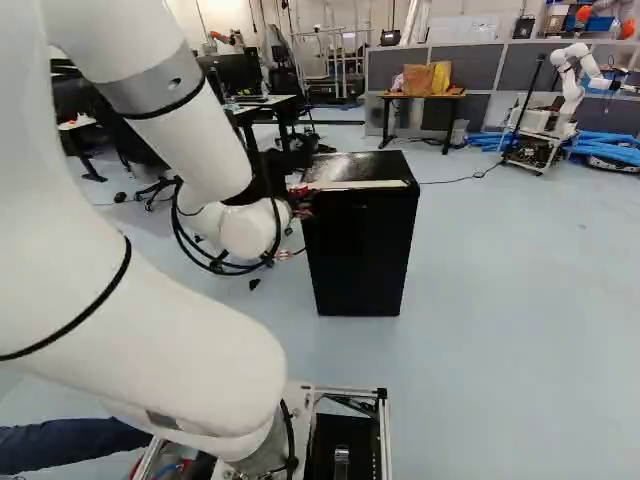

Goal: Grab a drink from the fridge

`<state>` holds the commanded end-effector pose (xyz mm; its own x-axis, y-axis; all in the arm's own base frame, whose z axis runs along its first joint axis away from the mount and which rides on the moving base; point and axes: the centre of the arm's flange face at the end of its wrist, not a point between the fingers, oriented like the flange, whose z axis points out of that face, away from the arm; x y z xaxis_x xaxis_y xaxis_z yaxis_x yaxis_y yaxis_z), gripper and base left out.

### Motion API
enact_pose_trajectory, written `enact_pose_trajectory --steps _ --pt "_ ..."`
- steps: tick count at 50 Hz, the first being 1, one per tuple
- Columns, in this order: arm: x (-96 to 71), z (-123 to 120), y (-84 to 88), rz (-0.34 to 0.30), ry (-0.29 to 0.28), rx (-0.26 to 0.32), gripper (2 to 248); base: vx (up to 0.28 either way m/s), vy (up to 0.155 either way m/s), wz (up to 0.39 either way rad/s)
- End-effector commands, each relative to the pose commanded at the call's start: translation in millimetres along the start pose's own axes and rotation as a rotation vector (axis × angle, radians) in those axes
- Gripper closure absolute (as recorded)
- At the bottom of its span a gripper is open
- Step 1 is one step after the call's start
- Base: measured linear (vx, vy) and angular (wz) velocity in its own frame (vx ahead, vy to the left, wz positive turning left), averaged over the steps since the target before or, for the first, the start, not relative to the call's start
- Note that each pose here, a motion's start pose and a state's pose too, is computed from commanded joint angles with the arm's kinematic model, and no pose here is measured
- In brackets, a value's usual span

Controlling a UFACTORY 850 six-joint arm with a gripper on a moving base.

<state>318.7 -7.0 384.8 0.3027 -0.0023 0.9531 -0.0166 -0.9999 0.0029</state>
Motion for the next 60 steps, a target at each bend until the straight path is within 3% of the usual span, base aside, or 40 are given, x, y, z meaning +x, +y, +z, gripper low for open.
enact_pose_trajectory --steps 29,60 --pt "-27.7 -34 -5.4 -0.002 -0.020 0.014 150 0.000 0.000 0.000" --pt "-32.9 -40 -6.2 -0.003 -0.024 0.017 150 0.000 0.000 0.000"
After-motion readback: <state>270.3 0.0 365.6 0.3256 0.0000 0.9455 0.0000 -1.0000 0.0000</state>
